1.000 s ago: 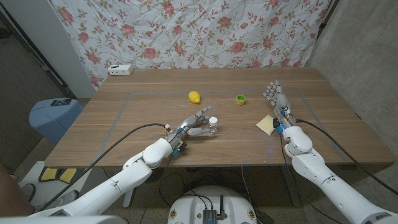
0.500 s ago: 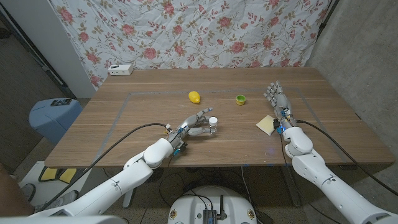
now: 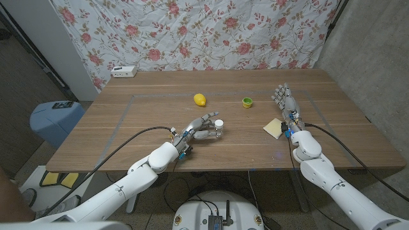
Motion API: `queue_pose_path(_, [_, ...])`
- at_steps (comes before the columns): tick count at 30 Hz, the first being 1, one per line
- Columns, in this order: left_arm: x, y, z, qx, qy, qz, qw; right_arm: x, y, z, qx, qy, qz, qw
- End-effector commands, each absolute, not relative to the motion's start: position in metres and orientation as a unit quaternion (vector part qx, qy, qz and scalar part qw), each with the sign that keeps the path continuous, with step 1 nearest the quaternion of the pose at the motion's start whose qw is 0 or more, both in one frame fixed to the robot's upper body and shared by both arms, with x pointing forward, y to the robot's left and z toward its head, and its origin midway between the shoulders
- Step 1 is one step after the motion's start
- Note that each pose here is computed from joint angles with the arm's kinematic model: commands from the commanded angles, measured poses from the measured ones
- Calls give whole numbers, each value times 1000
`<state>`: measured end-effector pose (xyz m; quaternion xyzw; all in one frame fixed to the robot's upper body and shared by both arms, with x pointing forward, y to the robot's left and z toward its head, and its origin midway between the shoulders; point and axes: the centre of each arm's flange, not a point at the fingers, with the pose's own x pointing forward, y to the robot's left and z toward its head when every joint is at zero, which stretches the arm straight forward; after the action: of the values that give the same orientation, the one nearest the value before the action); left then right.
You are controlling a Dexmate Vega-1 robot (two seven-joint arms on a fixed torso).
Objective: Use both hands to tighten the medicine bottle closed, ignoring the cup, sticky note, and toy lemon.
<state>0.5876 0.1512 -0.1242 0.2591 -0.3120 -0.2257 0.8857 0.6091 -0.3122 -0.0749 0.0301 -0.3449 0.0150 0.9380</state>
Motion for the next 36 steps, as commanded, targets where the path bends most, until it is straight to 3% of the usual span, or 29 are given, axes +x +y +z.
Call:
queue_pose_path(1, [589,152,-122,260,-314,-223,886,609,-312,-77,33,-345,12,938])
queue_pose_path(36, [586,153,-107,254,-324,-206,888,615,-309,-73,26,-334,24,942])
